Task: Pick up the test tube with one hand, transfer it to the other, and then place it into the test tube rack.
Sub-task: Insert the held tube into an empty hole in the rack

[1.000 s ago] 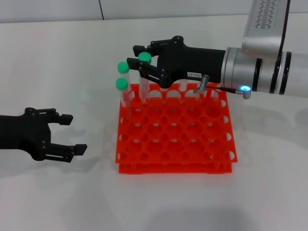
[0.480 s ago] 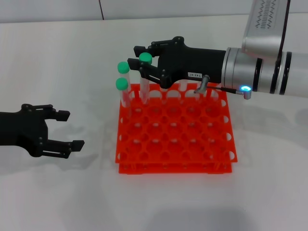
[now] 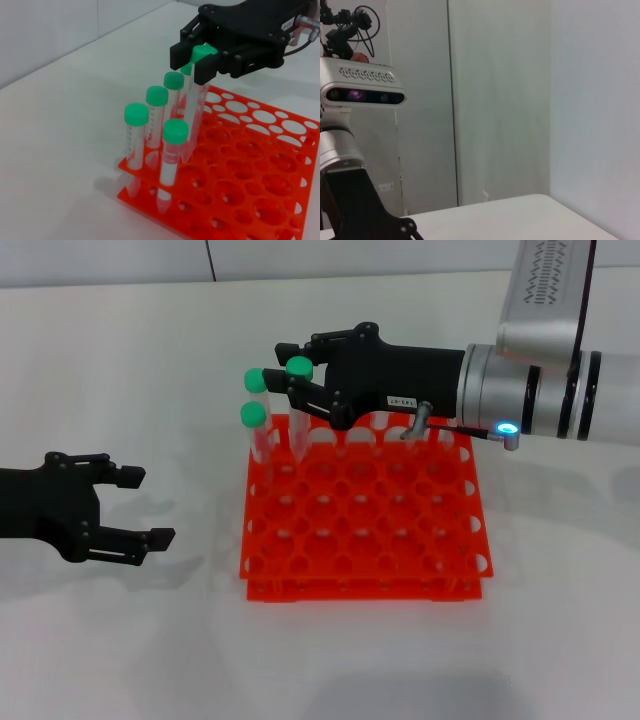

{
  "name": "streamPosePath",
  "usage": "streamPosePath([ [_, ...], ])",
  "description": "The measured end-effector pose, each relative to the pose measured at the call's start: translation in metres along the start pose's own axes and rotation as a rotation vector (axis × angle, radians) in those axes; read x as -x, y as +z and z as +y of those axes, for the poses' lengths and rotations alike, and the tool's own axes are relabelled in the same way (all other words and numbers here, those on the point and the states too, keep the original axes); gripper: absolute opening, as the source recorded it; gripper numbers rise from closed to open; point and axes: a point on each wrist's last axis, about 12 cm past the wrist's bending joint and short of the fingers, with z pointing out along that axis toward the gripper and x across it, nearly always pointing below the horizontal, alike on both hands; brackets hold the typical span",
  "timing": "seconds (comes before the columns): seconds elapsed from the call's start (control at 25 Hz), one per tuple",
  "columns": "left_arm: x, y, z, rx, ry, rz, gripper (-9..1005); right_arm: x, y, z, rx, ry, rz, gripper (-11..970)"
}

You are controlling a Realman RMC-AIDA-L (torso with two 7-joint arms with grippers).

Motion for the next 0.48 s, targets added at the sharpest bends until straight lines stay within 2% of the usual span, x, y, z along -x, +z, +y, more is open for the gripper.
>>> streamPosePath([
  [0.48,0.0007,0.0006,0.0002,-0.001,0.003,0.002,885,-0.0031,0.0031,-0.0011,-0.004,0.001,0.023,271],
])
